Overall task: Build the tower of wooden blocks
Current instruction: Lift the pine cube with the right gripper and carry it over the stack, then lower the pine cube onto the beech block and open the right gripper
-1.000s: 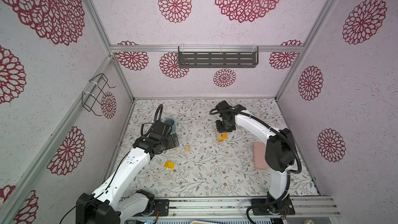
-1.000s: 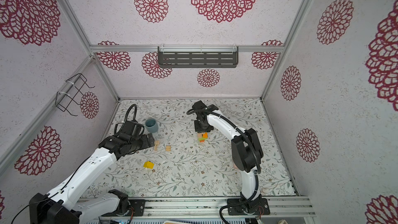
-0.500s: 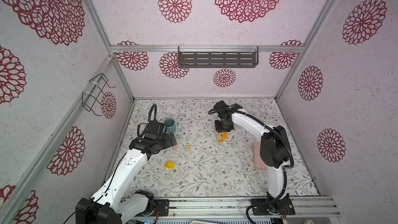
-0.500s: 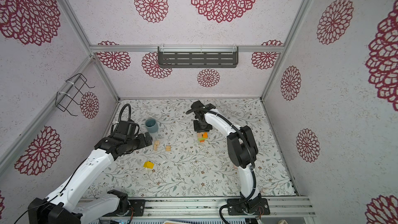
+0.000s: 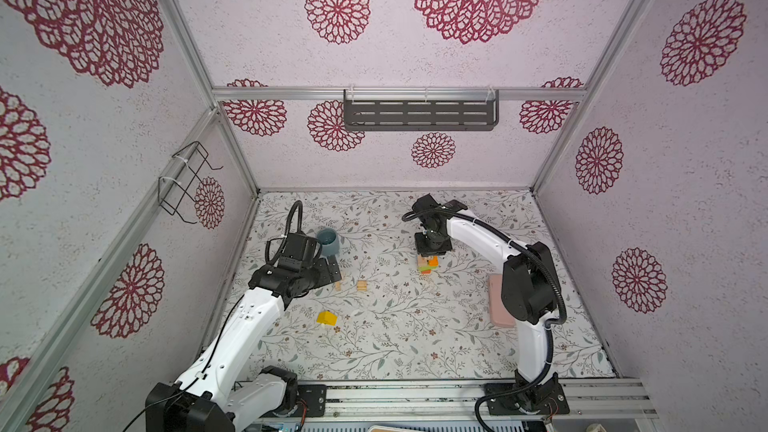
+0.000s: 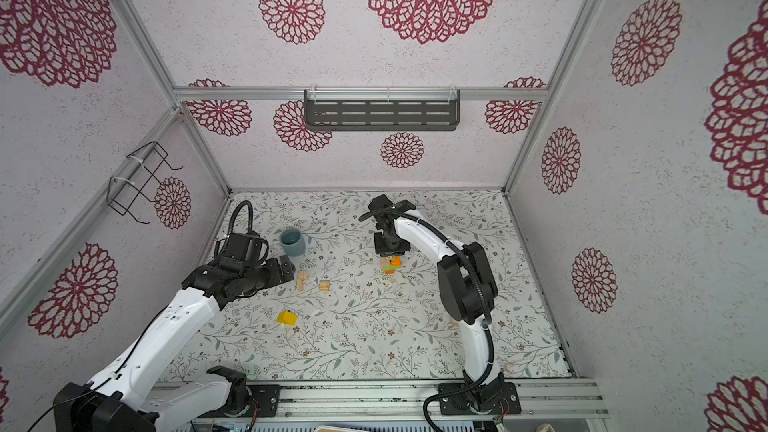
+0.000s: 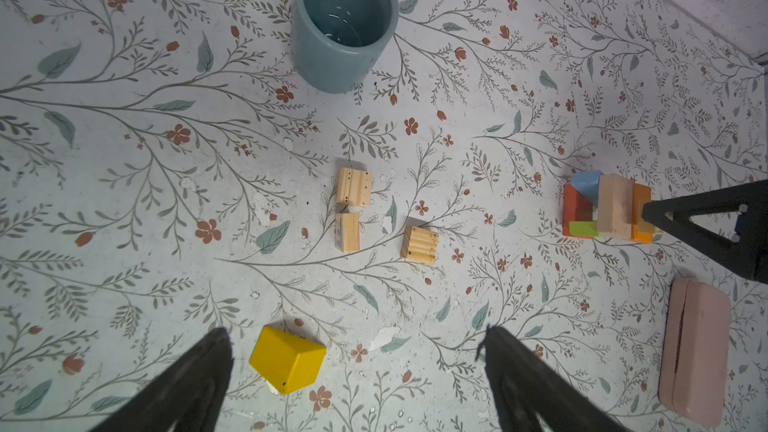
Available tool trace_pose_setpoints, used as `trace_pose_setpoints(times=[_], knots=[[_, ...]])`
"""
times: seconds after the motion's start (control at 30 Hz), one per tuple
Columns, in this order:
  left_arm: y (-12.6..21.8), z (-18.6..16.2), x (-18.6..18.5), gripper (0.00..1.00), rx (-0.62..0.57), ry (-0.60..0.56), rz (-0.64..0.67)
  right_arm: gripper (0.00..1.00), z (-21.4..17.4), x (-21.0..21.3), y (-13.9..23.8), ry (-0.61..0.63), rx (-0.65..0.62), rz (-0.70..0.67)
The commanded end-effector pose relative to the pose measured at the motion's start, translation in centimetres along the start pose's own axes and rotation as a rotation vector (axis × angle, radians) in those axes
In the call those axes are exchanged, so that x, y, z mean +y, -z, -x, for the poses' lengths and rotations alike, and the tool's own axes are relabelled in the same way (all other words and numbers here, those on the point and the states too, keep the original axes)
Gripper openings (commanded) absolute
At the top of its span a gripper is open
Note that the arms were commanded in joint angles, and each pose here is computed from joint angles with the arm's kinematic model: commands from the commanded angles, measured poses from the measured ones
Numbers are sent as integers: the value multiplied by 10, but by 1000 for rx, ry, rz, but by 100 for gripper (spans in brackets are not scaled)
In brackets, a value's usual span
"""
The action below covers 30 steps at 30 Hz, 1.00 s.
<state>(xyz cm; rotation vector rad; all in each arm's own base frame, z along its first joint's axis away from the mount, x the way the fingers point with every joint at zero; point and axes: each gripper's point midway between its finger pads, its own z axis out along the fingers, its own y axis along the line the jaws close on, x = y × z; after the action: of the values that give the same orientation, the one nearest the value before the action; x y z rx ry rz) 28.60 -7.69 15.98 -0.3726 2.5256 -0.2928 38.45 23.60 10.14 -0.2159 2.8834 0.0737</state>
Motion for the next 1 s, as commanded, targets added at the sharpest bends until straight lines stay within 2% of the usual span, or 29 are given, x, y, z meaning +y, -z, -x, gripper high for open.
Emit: trace_pose_setpoints(times=[0.0,0.3,0.97], knots=[[3,4,-1,97,-27,-14,-17,28,5,-4,4,-23,-9,-18],[4,4,0,97,-33,-17,-16,35,6,-5,1,-27,-8,-23],[6,5,-2,97,-40,-22,-28,31,15,-5,1,-50,-28,-7]])
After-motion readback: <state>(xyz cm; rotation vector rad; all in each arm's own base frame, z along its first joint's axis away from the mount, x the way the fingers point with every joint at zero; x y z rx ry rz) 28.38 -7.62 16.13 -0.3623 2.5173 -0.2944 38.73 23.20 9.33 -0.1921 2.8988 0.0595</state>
